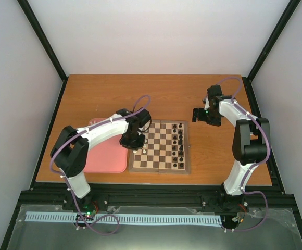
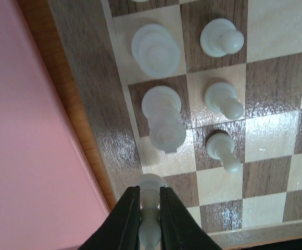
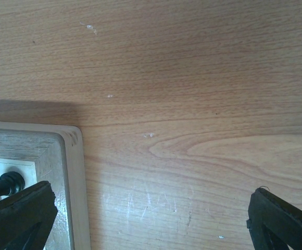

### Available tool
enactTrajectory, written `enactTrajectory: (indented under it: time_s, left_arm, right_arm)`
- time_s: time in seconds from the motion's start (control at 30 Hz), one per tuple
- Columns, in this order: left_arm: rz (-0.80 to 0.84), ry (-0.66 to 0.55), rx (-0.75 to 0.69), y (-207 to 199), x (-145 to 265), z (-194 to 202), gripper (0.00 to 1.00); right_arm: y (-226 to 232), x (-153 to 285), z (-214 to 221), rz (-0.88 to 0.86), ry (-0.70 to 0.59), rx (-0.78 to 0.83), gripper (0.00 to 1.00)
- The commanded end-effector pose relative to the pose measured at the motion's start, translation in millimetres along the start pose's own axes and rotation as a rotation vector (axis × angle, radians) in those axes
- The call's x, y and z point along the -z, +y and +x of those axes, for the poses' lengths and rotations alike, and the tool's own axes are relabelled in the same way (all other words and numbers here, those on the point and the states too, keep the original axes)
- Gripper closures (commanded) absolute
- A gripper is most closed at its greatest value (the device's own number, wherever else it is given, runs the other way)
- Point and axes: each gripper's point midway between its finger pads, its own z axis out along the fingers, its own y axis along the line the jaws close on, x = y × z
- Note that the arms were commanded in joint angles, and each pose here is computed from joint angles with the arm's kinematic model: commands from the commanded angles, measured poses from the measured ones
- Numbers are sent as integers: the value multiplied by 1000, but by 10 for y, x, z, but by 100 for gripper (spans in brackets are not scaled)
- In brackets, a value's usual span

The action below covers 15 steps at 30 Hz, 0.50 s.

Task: Set up the chess pieces on the board
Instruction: Place the chess piece on the chessboard.

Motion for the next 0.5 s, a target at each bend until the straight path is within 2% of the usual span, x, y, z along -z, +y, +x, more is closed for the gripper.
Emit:
enactTrajectory:
  time_s: [0.0,0.47]
  left_arm:
    - [7,-51,-17,-91,29,-179,91]
    - [7,-21,-39,-135,-60,-207,91]
  right_arm:
    - [-28,67,-63,7,-32,-1,0]
    - [-49,22,-48,13,-22,-1,0]
